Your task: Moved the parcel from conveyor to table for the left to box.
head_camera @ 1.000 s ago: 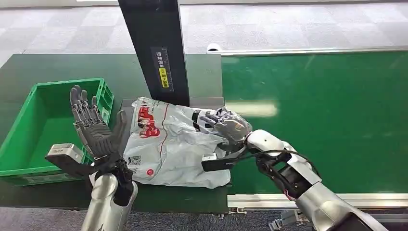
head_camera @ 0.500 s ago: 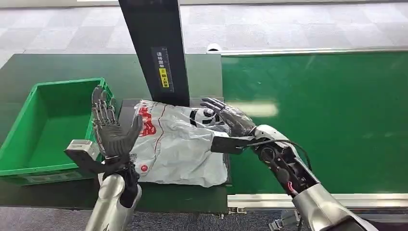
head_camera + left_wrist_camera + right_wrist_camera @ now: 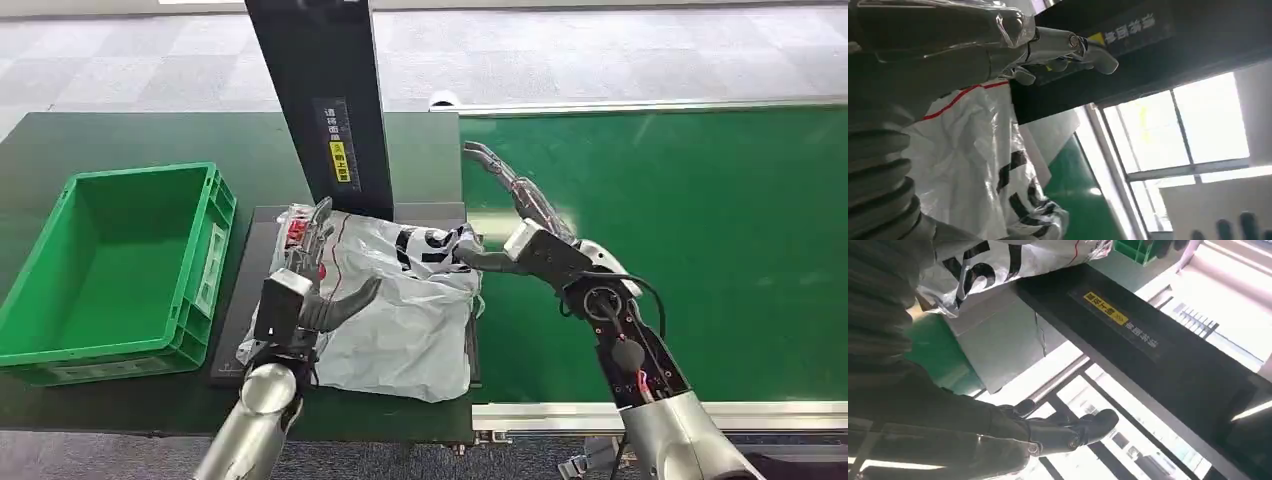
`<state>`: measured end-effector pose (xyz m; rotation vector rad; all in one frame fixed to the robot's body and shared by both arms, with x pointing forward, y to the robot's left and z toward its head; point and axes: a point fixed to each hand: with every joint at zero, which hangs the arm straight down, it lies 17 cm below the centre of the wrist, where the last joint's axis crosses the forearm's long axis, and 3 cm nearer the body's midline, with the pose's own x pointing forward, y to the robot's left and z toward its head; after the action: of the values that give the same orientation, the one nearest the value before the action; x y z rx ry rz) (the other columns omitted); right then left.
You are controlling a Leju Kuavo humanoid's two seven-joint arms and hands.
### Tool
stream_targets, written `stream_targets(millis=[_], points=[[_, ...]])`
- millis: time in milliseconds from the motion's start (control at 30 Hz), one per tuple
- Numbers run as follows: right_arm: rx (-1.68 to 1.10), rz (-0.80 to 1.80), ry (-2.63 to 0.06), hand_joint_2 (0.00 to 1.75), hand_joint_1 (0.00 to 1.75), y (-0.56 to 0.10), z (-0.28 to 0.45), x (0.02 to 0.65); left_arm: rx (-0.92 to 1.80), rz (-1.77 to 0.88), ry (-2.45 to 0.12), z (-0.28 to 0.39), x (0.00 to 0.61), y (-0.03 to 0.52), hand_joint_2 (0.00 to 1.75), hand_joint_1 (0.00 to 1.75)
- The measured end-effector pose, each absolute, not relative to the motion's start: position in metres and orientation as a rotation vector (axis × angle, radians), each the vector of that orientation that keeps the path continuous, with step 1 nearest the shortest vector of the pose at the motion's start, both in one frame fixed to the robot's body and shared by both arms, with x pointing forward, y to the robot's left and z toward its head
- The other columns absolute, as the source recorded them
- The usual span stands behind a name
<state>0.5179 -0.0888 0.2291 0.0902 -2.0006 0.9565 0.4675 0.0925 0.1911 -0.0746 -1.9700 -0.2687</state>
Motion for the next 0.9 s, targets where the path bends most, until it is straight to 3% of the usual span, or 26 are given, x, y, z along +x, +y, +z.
stream_targets(millis=[367,700,733,767,800,900], points=[[0.108,0.802,-2.027,1.75,0.00,-0.111,0.239,0.520,0.246,-0.603,-1.743,0.122,0.485,0.088,1.75,0.00],[0.336,0.670,-1.895,1.75,0.00,-0.101,0.219,0.514,0.490,-0.805,-1.535,0.078,0.494,0.100,1.75,0.02],[0.352,0.663,-1.877,1.75,0.00,-0.099,0.215,0.514,0.493,-0.833,-1.517,0.073,0.493,0.098,1.75,1.41],[0.366,0.658,-1.851,1.75,0.00,-0.097,0.210,0.514,0.494,-0.851,-1.504,0.069,0.493,0.096,1.75,1.45],[0.377,0.656,-1.834,1.75,0.00,-0.094,0.205,0.513,0.489,-0.868,-1.493,0.066,0.492,0.094,1.75,1.71],[0.405,0.642,-1.779,1.75,0.00,-0.088,0.193,0.512,0.468,-0.900,-1.467,0.058,0.489,0.089,1.75,1.75]])
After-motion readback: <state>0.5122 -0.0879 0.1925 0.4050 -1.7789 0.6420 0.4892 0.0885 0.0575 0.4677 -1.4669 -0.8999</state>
